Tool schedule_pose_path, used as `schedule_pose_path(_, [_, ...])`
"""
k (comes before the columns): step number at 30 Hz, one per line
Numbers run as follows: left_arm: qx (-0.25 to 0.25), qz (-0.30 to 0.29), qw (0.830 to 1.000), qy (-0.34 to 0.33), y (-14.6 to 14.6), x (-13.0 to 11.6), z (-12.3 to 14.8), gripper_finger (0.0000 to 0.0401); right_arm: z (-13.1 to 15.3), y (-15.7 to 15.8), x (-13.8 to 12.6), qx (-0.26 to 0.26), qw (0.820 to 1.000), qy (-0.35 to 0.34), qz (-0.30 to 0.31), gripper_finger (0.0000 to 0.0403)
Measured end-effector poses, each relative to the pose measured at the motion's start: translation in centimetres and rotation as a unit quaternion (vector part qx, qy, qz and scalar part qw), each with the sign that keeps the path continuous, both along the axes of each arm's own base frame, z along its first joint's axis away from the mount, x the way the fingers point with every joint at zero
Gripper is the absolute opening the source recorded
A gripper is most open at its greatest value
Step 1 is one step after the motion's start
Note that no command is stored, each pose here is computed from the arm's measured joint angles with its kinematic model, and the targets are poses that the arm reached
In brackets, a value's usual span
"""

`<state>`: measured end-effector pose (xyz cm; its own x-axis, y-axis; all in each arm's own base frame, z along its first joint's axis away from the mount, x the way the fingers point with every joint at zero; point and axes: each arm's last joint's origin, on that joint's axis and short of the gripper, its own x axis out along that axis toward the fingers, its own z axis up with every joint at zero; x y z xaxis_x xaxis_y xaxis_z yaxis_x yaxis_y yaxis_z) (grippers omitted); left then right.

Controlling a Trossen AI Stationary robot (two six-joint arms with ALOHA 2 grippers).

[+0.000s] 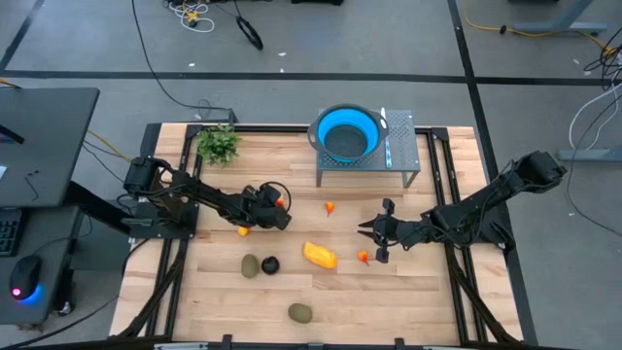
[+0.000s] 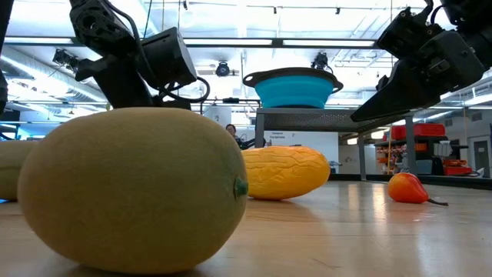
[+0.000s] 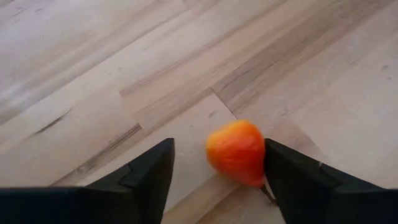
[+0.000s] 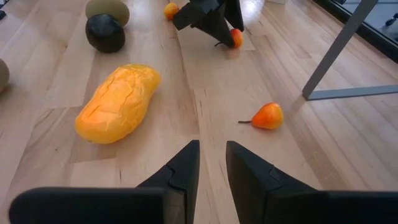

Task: Pick & Place Fruit
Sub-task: Put the yellow peach into the blue strainer bowl

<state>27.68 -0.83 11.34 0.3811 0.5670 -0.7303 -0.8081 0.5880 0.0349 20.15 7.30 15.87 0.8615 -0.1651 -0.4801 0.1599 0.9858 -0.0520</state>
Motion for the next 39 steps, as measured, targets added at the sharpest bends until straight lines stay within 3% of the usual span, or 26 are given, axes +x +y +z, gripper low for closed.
schedule_pose_path(10, [0.001, -0.015, 1.0, -0.001, -0.1, 0.2, 0.1, 0.0137, 0.0, 0.0, 0.0, -0.003, 1.0, 0.001, 0.002, 0.0089])
schedule_pose_path(22, [0.023, -0.081, 0.996, -0.01, -0.2, 2.2, 1.9, 0.0153, 0.0, 0.0, 0.0, -0.003, 1.0, 0.001, 0.002, 0.0089])
schedule_pose_path(28, [0.057, -0.13, 0.99, 0.016, -0.2, 4.9, 5.8, 0.0129, -0.1, 0.0, -0.1, -0.004, 1.0, 0.007, 0.002, 0.0089])
schedule_pose_path(32, [0.08, -0.145, 0.985, 0.055, -0.1, 6.2, 9.3, 0.0133, -0.3, -0.1, -0.2, -0.002, 1.0, 0.016, -0.002, 0.0089])
schedule_pose_path(39, [0.171, -0.17, 0.968, 0.074, 0.2, 8.1, 16.1, 0.0149, -0.3, -0.1, -0.2, 0.0, 1.0, 0.018, 0.001, 0.0089])
